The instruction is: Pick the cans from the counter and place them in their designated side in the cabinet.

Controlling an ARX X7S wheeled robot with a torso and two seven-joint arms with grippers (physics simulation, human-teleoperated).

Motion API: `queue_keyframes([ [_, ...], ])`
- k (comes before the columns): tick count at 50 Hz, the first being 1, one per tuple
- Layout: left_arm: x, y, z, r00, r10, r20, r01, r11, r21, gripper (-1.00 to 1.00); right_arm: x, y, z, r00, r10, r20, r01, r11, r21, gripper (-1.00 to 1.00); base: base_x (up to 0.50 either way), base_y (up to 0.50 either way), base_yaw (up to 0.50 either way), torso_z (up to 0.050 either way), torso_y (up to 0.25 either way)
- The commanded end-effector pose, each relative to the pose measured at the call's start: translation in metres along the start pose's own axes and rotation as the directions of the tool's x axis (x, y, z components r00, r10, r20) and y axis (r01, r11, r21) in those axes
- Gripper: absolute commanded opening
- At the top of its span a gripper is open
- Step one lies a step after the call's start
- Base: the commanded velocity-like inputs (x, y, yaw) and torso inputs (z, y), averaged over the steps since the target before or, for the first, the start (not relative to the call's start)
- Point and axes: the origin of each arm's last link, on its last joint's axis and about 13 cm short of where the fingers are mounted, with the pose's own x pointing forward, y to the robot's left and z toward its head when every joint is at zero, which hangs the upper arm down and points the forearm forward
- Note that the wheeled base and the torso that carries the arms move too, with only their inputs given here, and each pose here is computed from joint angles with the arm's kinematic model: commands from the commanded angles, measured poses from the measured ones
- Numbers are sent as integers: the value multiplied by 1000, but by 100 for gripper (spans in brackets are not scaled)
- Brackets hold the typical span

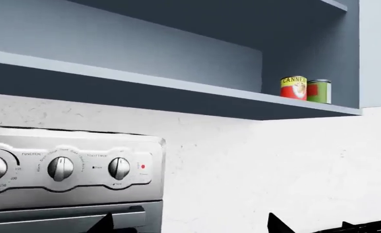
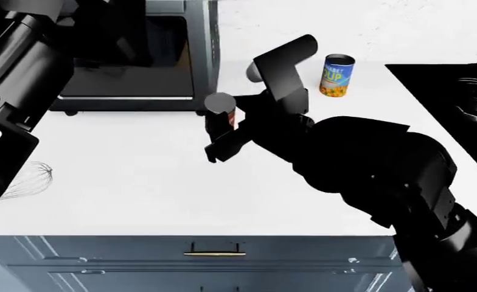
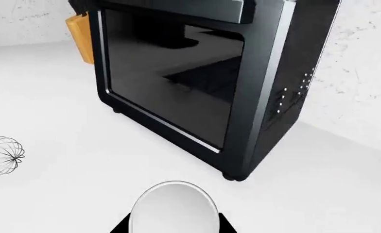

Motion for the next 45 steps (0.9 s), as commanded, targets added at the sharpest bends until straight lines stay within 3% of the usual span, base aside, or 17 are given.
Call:
queue_keyframes([
  [1, 0, 0, 1, 1000, -1, 2, 1, 1000, 1, 100, -5, 1, 11, 999, -17, 49, 18, 1000, -18, -100, 1, -500, 0, 0, 0],
  [8, -1, 1, 2, 1000, 0, 7, 0, 1000, 1, 100, -9, 6, 15, 998, 4, 58, -3, 1000, -26, -100, -60, -448, 0, 0, 0],
  [15, -3, 1, 4, 1000, 1, 11, -1, 1000, 1, 100, -14, 5, 40, 997, -18, 78, 19, 1000, -12, -100, 0, 0, 0, 0, 0],
  [25, -3, 0, 2, 1000, -7, 16, 7, 1000, -10, 100, -34, -10, 119, 988, -56, 144, 64, 997, -52, -100, 0, 0, 0, 2, 0],
  [31, -1, -2, -1, 1000, -20, 15, 21, 1000, -21, 100, -71, -28, 198, 972, -83, 219, 104, 991, -84, -100, 0, 0, 0, 0, 3],
  [39, 0, -2, -1, 999, -30, 14, 31, 999, -29, 100, -88, -48, 283, 936, -148, 319, 182, 980, -79, -100, 0, 0, 0, 0, 0],
  [45, 0, -3, -1, 999, -39, 13, 40, 999, -32, 100, -89, -47, 306, 917, -173, 361, 215, 973, -81, -100, 0, 0, 0, 0, 0],
])
